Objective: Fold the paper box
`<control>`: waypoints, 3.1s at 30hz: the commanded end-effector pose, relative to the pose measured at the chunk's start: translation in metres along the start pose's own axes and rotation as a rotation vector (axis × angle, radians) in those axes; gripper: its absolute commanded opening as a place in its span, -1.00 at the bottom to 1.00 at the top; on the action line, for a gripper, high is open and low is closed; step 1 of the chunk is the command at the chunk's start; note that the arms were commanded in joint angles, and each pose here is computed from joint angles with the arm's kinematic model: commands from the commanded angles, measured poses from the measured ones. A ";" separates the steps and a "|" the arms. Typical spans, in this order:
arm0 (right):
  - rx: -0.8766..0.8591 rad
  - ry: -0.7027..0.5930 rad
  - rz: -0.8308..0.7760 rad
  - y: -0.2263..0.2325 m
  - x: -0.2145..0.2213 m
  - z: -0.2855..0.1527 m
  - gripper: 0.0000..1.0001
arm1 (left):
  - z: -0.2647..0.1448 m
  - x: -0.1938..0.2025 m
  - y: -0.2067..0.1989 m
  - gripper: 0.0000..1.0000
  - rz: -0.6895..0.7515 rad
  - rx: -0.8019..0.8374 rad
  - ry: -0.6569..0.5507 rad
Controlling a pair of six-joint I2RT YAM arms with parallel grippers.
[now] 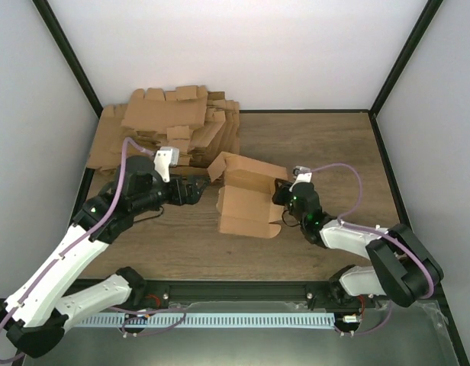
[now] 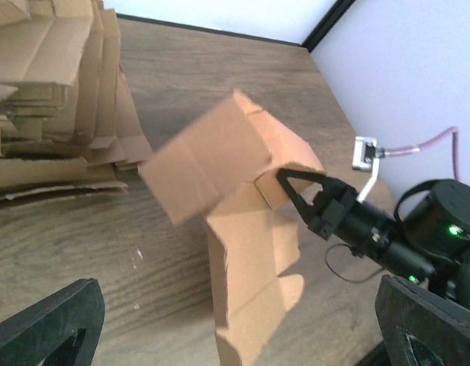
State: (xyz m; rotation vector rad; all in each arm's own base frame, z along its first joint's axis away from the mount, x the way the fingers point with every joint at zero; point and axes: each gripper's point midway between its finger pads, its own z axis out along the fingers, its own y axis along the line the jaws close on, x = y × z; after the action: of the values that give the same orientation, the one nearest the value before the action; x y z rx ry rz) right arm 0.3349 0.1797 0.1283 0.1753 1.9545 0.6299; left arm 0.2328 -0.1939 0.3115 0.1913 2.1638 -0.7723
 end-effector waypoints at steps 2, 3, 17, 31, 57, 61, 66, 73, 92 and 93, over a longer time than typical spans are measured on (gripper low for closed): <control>0.019 0.024 0.242 -0.017 -0.007 -0.003 -0.99 | -0.020 0.012 -0.017 1.00 -0.020 0.102 0.051; 0.013 0.027 0.274 -0.020 -0.007 -0.003 -0.99 | -0.022 0.014 -0.016 1.00 -0.009 0.102 0.057; -0.002 0.030 0.357 -0.029 -0.003 -0.012 -0.99 | 0.005 0.077 -0.019 1.00 0.042 0.243 0.207; 0.008 -0.031 0.298 -0.033 -0.013 -0.020 -0.99 | 0.058 0.073 -0.054 0.88 0.038 0.268 0.214; -0.111 0.188 0.385 -0.013 0.035 -0.023 0.73 | 0.092 0.047 -0.026 -0.93 0.165 -0.107 0.328; -0.184 0.328 0.390 0.003 0.072 -0.037 1.00 | 0.089 0.049 -0.019 -0.93 0.198 -0.186 0.410; -0.252 0.450 0.313 0.017 0.103 -0.060 0.99 | 0.089 0.058 -0.013 -0.91 0.219 -0.221 0.498; -0.299 0.492 0.156 0.026 0.096 -0.076 0.93 | 0.086 0.074 0.002 -0.83 0.259 -0.304 0.618; -0.383 0.327 0.105 0.083 -0.016 -0.075 0.39 | 0.097 0.088 -0.007 -0.80 0.208 -0.207 0.599; -0.382 0.326 0.102 0.084 -0.018 -0.073 0.36 | 0.097 0.088 -0.008 -0.80 0.208 -0.205 0.597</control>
State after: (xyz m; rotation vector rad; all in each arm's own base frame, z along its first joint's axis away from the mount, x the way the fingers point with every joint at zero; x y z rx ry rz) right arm 0.2551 0.2184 0.1980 -0.0664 2.0956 1.1845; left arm 0.2377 -0.2626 0.1931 0.5913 2.7424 -0.3324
